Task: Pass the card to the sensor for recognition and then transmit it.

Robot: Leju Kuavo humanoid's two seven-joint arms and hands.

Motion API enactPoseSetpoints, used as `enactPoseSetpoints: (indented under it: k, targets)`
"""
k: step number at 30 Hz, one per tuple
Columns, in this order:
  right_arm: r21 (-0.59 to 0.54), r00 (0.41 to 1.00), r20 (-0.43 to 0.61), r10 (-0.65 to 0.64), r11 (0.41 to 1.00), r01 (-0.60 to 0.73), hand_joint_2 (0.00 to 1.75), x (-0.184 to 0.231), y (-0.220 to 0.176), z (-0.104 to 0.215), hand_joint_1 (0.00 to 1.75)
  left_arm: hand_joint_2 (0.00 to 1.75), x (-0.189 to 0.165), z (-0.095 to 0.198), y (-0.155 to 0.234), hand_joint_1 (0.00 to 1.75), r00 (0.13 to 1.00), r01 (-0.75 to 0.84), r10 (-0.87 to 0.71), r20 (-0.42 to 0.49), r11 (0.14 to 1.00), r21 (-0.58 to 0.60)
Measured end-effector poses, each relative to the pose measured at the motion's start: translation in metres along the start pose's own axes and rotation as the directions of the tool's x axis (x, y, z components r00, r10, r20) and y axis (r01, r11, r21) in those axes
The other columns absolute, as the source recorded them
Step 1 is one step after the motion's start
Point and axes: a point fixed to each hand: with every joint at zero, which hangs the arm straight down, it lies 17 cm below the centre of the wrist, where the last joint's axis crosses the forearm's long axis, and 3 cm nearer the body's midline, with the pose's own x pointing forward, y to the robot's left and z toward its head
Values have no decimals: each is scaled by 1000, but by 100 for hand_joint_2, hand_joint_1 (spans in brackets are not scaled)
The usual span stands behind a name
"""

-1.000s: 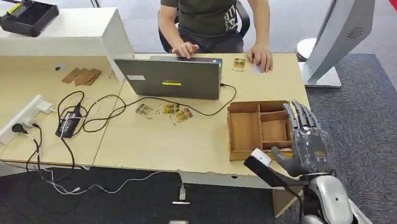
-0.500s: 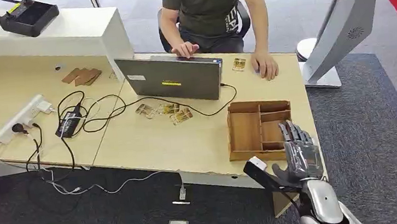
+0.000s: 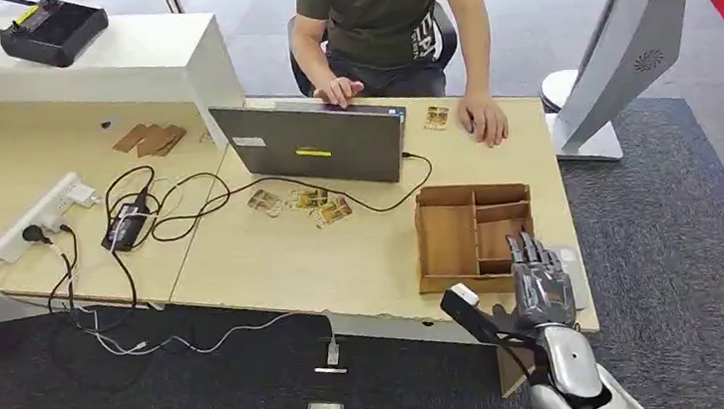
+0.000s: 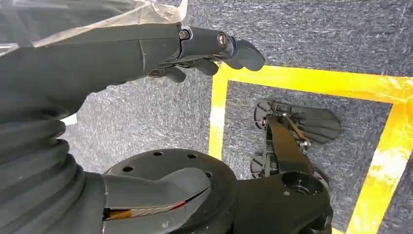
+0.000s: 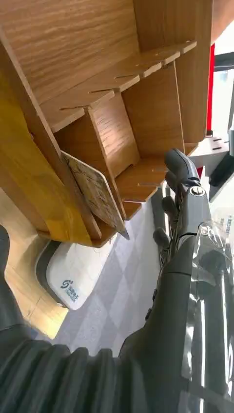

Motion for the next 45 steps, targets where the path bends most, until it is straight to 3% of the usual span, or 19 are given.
enactPoseSetpoints:
  k: [38,39,40,41,42,45]
  targets:
    - [-32,999,-32,20,999,-21,175,-9,-4,-4,0,175,-4,0,5,0,999,-47,48,-24,999,11]
    - [-32,999,-31,21,999,-22,175,-9,-4,-4,10,175,-4,0,5,0,999,-48,48,-24,999,11]
    - [-32,999,-30,23,999,-24,175,-9,-4,-4,82,175,-4,0,5,0,999,-48,48,-24,999,11]
    - [-32,999,-29,24,999,-25,175,-9,-4,-4,103,175,-4,0,5,0,999,-48,48,-25,999,11]
    - [-32,999,-29,24,999,-25,175,-8,-4,-4,150,175,-4,0,5,0,999,-47,47,-25,999,11]
    - [-32,999,-25,26,999,-27,175,-8,-4,-5,159,175,-5,0,5,0,999,-39,40,-26,999,10]
